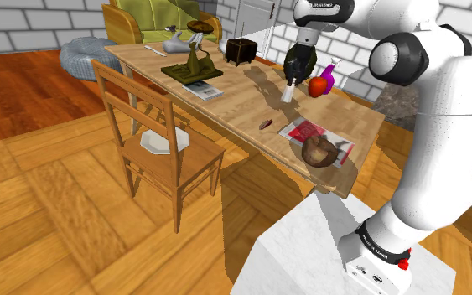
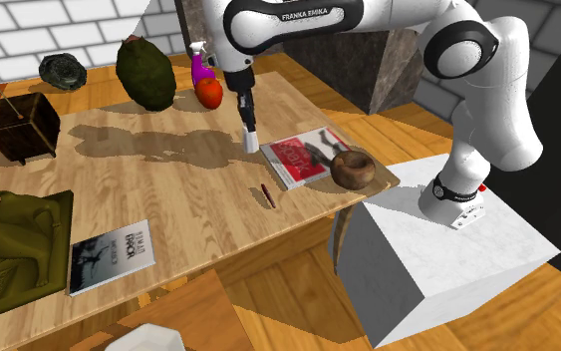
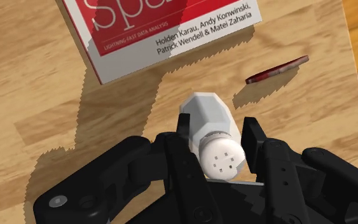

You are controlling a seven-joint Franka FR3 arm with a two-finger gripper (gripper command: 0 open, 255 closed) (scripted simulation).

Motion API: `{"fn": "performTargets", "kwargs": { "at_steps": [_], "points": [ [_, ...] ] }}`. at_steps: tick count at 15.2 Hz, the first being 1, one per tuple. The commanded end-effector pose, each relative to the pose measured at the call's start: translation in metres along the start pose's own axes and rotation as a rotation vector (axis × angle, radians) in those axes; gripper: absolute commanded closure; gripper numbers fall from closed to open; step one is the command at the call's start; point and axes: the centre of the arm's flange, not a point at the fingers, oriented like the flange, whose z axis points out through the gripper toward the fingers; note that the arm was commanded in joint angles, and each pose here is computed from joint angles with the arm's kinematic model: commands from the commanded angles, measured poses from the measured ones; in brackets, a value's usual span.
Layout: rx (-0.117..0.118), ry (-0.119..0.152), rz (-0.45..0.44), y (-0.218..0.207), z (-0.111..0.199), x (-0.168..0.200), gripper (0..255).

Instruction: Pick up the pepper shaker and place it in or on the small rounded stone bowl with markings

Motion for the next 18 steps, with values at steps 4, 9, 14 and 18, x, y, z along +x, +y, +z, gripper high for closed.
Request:
{"fn": "performTargets", "kwargs": {
  "at_steps": [4, 9, 14, 18],
  "points": [
    [0.0, 0.0, 0.0, -0.003, -0.026, -0.004, 255],
    [0.0, 0.0, 0.0, -0.005, -0.052, -0.008, 255],
    [0.0, 0.0, 0.0, -0.013, -0.058, -0.048, 255],
    [0.0, 0.0, 0.0, -0.022, -0.056, -0.1, 255]
  ]
}}
